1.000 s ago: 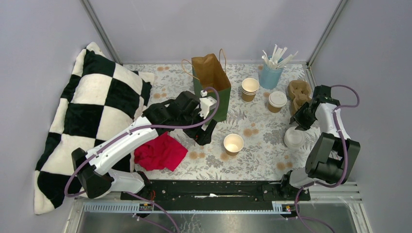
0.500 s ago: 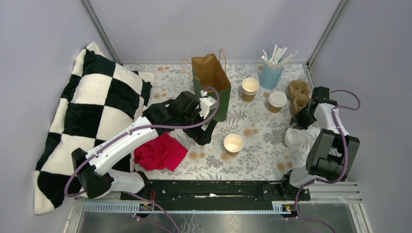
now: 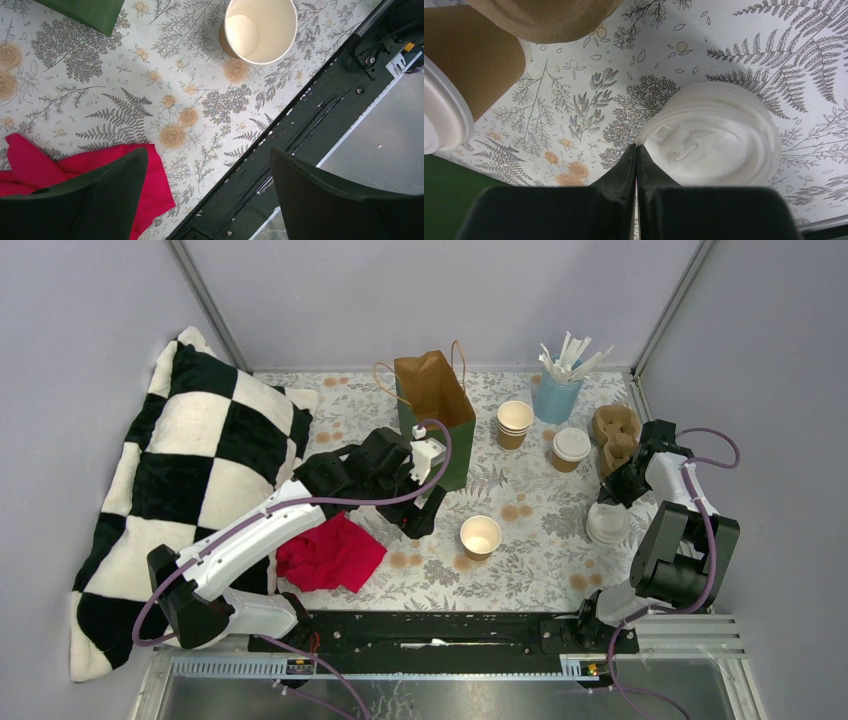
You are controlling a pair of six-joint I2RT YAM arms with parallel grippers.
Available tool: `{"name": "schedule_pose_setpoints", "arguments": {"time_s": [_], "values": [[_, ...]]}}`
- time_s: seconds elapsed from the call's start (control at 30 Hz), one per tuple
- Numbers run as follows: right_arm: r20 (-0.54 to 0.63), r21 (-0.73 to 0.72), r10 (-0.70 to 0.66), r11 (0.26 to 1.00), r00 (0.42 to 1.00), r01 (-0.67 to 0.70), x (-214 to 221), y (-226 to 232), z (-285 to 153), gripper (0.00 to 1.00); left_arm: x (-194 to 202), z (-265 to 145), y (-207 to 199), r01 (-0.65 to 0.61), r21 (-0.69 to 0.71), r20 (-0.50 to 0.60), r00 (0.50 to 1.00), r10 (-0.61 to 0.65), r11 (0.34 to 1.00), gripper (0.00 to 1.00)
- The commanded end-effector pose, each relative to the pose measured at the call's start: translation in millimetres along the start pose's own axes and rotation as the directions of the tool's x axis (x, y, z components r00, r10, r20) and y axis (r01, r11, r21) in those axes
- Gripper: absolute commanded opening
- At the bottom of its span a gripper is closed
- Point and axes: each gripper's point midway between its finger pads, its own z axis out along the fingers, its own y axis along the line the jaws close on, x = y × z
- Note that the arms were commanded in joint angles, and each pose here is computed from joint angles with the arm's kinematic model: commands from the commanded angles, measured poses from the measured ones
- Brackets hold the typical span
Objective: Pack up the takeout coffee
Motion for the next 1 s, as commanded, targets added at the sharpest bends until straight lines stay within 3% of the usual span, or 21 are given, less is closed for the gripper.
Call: {"name": "schedule_pose_setpoints", "arguments": {"time_s": [0.0, 0.43, 0.97], "values": [[0.003, 0.031, 0.019, 0.999, 1.0, -0.02, 1, -6, -5, 0.0, -18, -11, -3, -0.038, -0.006, 0.079, 0.996, 0.039, 0.999, 0.95], [0.019, 0.051, -0.036, 0.998, 0.999, 0.035, 10, -19, -39, 0.0, -21, -10, -4, -0.051, -0.016, 0.077, 0.996, 0.052, 0.999, 0.96], [-0.014, 0.008, -0.352, 0.936, 0.936, 0.352, 2, -19, -25, 0.01, -20, -9, -6, -0.06, -0.012, 0.076, 0.995, 0.061, 0.998, 0.96]]}}
